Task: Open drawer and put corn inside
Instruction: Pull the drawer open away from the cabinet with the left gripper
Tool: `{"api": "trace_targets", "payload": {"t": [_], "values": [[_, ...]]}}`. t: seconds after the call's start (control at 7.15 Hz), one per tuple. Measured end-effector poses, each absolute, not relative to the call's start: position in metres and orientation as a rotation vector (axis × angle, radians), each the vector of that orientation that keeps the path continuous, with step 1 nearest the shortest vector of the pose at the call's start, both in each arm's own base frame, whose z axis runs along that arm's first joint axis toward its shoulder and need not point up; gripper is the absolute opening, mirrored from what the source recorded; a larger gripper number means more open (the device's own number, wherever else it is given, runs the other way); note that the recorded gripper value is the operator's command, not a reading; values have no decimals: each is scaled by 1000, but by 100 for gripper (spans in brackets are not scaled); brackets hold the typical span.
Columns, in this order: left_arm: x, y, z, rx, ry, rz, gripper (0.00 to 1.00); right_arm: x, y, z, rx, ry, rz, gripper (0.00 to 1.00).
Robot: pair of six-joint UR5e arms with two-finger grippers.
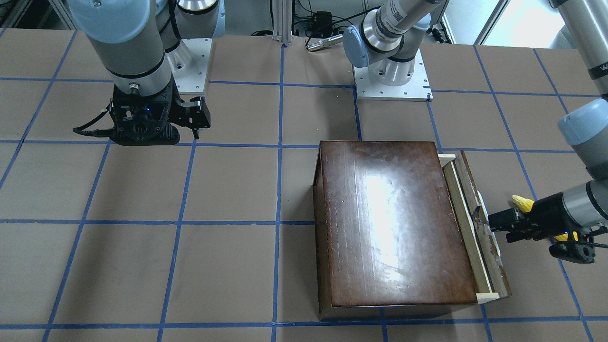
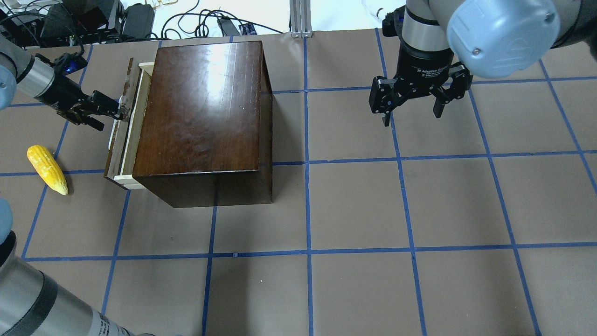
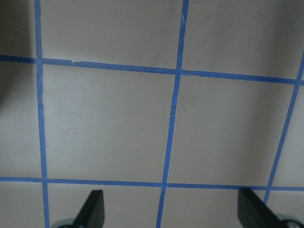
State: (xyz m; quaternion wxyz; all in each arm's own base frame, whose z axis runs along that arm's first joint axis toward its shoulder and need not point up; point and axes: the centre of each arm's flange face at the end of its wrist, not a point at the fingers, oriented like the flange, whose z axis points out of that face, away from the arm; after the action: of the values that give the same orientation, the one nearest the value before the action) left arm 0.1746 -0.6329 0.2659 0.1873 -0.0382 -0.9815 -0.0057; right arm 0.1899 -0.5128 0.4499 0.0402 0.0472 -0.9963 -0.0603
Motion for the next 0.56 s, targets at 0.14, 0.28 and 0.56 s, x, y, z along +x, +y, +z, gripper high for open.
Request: {"api": "trace_targets", "payload": {"t": [0.14, 0.28, 0.56], "values": [[182, -634, 267, -114, -2775, -13, 100, 190, -513, 450, 145, -3053, -185, 100], [192, -634, 266, -115, -2781, -9, 100, 190, -513, 450, 145, -3053, -185, 100], [209, -634, 264, -110, -2787, 1, 100, 190, -513, 450, 145, -3052, -185, 100]]}}
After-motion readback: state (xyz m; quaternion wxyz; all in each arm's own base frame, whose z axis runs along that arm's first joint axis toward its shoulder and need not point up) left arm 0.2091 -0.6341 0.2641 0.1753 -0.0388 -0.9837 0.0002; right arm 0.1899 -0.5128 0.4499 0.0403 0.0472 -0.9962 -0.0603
